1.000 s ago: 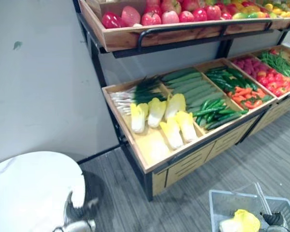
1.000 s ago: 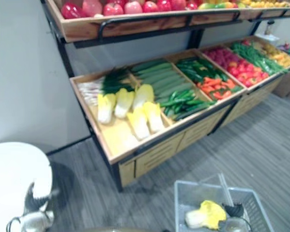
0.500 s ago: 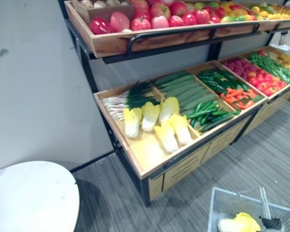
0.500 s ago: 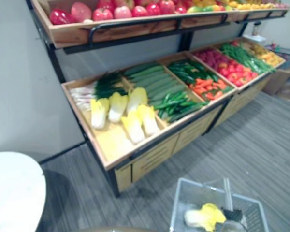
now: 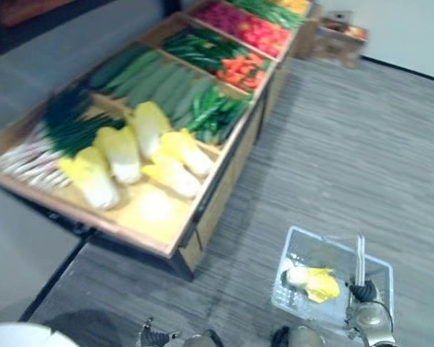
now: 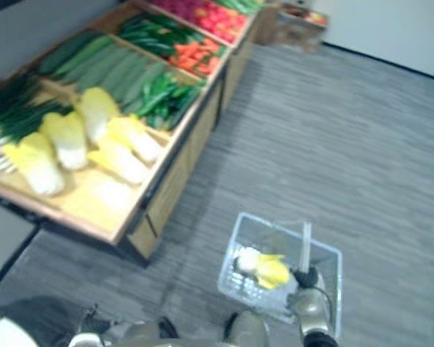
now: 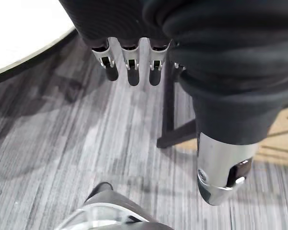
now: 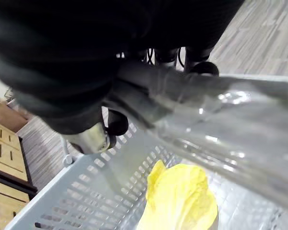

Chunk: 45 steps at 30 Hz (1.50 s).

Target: Pick vegetable in the basket

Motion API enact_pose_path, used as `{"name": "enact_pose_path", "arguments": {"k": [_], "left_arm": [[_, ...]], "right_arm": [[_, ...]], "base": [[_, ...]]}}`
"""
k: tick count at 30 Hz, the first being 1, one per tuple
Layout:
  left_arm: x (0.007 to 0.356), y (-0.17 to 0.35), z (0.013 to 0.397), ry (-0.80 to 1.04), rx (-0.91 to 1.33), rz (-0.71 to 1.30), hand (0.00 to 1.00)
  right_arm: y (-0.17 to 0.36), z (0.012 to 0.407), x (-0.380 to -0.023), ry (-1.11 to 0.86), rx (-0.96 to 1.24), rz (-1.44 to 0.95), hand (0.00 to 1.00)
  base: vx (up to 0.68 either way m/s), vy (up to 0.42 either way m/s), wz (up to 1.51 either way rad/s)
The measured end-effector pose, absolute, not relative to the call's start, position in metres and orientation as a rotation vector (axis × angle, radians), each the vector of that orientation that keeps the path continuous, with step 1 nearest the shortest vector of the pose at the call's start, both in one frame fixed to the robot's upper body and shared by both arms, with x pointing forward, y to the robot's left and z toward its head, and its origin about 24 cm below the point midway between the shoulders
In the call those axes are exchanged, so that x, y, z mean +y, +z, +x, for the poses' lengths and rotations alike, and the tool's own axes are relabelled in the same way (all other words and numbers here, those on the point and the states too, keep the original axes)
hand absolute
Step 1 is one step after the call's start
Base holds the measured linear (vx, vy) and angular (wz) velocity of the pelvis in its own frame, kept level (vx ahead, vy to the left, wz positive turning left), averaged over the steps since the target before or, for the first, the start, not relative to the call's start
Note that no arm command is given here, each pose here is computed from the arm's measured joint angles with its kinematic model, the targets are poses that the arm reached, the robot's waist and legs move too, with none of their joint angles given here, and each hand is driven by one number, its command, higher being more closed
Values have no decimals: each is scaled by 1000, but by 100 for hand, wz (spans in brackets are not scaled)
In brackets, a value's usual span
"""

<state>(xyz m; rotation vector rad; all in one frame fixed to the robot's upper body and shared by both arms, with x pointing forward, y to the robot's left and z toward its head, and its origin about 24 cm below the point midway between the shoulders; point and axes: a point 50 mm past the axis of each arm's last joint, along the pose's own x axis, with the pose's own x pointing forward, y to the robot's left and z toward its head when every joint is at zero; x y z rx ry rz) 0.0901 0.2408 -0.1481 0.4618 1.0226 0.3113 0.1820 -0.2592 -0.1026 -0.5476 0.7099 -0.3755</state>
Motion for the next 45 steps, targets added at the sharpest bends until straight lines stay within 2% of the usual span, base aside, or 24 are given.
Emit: {"name": "enact_pose_path", "arguments": {"k": [4, 14, 22, 27, 38, 45], "left_arm": [[238, -150, 88, 299, 1033, 450, 0], [224, -154, 86, 240, 1048, 451, 0], [212, -157, 77, 256, 1056, 422, 0], [223, -156, 71, 264, 1072, 471, 0], [221, -158, 68, 204, 1082, 519, 0], [225, -157, 68, 136, 1075, 590, 0]], "right_arm": [[-104, 185, -250, -309, 701, -563, 100], [-115, 150, -257, -285, 770, -612, 100], [-97, 172, -264, -248, 660, -702, 100], [-92, 179, -263, -248, 619, -699, 100], [-90, 182, -260, -228, 602, -704, 100], [-89, 175, -272, -304, 615, -680, 100]], "base": [[-109, -111, -113], [-110, -191, -35], [-57, 77, -61], [57, 166, -1], [58, 91, -27], [85, 128, 6]]}}
